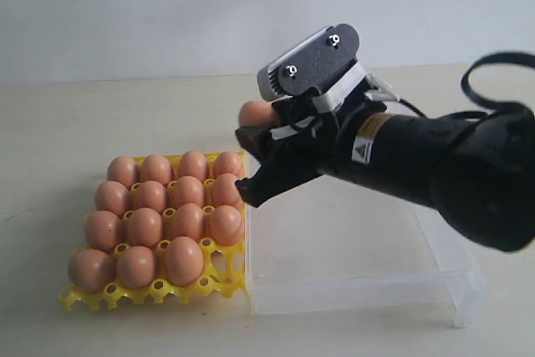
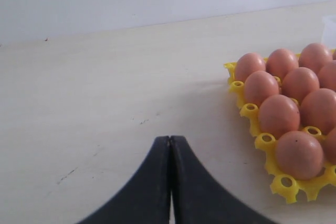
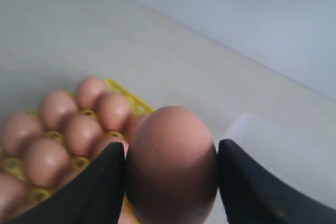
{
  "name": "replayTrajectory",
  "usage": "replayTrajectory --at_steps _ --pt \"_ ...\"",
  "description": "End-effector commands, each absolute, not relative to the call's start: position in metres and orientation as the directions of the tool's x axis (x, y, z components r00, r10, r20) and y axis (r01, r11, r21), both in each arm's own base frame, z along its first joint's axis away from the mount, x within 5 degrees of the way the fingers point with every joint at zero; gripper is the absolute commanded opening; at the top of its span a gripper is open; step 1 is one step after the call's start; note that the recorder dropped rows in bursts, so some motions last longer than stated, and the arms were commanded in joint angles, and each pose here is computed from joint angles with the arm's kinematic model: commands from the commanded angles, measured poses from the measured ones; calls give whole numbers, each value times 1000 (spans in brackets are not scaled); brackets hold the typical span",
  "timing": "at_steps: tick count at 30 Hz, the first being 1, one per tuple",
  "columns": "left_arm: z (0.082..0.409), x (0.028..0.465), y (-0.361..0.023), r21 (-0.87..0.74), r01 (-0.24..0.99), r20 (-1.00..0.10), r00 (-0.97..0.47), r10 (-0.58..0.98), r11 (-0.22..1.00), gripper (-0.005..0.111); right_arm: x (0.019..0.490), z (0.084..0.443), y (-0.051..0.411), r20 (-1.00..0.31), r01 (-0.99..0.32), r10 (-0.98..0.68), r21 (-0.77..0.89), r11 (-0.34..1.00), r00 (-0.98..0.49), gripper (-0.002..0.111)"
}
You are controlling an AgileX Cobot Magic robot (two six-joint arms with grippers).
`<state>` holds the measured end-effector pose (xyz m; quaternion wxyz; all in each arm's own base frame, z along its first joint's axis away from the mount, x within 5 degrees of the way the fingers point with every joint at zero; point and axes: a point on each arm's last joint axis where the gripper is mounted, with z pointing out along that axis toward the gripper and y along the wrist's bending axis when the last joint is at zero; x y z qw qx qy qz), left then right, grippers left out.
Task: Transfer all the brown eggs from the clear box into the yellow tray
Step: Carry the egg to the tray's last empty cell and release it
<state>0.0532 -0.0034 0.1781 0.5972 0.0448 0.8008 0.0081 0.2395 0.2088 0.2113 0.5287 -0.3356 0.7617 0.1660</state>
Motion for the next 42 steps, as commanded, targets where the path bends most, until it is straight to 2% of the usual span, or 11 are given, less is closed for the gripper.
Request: replayTrajectory --at_steps 1,9,16,26,34,42 --pt "181 53 -4 61 61 -961 -265 75 996 0 214 205 225 -968 -779 -121 98 620 -219 0" --pt "181 53 -4 59 61 -961 -265 73 996 0 211 174 239 -952 -791 -46 223 570 -302 0" --pt "181 53 -4 61 61 -961 -265 75 996 0 213 139 242 -911 -757 -81 283 589 -404 0" --pt "181 53 -4 59 61 -961 -265 73 996 0 214 113 243 -868 -714 -74 352 605 -490 0" --pt "181 53 -4 59 61 -961 -265 73 996 0 219 111 240 -859 -661 -27 371 652 -510 0" --pt "181 53 -4 59 61 -961 -265 73 996 0 218 107 238 -844 -648 -55 366 668 -533 0"
